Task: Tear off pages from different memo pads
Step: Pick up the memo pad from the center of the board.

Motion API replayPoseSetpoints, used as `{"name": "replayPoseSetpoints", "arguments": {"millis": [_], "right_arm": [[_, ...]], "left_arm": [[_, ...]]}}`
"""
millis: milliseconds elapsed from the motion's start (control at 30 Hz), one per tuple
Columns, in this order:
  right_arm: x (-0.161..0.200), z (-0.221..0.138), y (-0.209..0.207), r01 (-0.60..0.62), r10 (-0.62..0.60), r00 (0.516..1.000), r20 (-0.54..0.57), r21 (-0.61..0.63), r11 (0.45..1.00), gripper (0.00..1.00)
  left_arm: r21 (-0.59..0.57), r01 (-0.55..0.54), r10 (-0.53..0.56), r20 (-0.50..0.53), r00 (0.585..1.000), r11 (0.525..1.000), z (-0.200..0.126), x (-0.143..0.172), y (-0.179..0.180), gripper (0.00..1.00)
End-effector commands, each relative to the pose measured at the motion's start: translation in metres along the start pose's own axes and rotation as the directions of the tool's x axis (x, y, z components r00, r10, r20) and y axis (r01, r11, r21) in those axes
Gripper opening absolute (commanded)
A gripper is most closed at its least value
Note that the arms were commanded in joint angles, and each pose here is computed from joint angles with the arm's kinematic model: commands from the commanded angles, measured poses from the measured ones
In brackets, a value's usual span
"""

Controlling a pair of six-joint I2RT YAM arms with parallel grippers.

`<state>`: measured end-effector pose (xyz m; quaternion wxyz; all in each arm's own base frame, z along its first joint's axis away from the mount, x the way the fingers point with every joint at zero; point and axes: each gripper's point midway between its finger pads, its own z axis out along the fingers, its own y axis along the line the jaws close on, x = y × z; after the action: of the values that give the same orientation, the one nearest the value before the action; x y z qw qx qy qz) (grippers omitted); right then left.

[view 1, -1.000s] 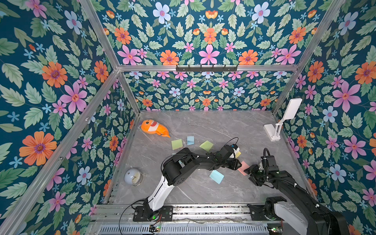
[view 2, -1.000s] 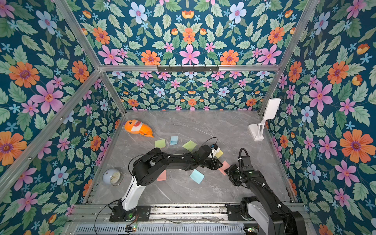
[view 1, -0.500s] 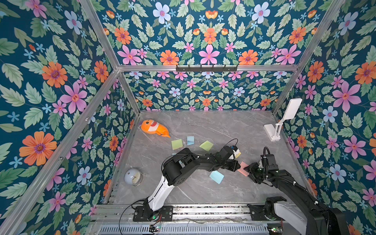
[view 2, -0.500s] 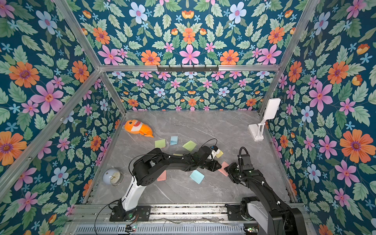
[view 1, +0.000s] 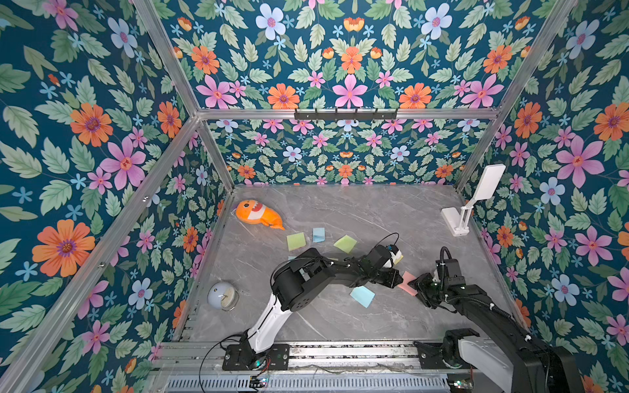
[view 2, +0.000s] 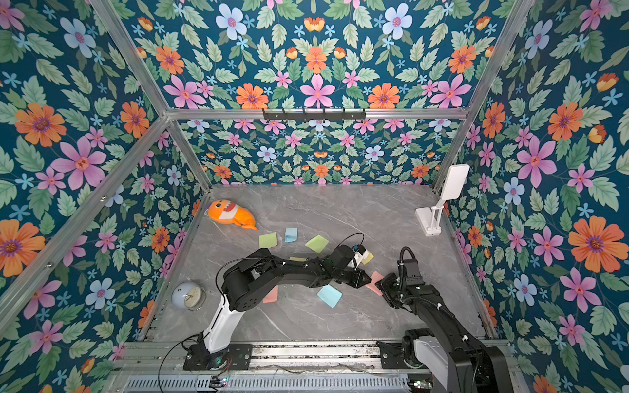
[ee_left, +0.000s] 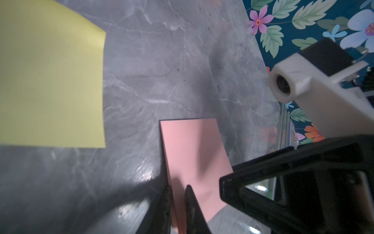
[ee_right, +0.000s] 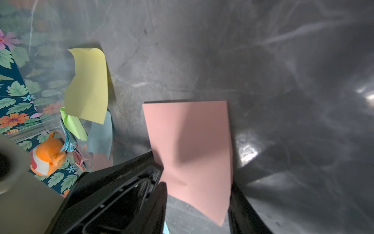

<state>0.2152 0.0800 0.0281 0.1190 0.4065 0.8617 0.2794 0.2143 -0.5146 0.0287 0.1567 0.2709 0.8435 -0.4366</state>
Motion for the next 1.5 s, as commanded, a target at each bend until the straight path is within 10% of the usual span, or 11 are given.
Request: {"name": "replayPoseSetpoints", "arguments": {"millis": [0, 433, 733, 1133, 1467], "right_arm": [[-0.002, 0.0, 0.006, 0.004, -0.003, 1.0, 0.008, -0.021, 1.0, 0.46], [-0.008, -0.011, 0.011, 0.046, -0.046, 0.998, 0.049, -0.014, 0.999, 0.13], [-0.004, -0.03, 0.037, 0.137, -0.136, 0.99, 0.022, -0.058, 0.989, 0.08], [0.056, -0.06, 0.153, 0.221, -0.324, 0.936, -0.137, -0.487, 0.845, 0.07], [0.089, -0.063, 0.21, 0.25, -0.446, 0.873, -0.198, -0.603, 0.757, 0.06]], "left_arm": [[0.019, -0.002, 0.002, -0.009, 1.0, 1.0, 0.001, 0.002, -0.004, 0.16], [0.049, -0.018, 0.018, 0.011, 1.0, 0.999, -0.007, -0.006, -0.019, 0.2], [0.044, -0.055, 0.05, 0.115, 0.992, 0.998, -0.06, -0.033, -0.034, 0.31], [0.297, 0.073, -0.189, 0.385, 0.903, 0.952, -0.169, -0.077, -0.009, 0.64], [0.368, 0.088, -0.262, 0.453, 0.852, 0.926, -0.204, -0.089, -0.002, 0.59]]}}
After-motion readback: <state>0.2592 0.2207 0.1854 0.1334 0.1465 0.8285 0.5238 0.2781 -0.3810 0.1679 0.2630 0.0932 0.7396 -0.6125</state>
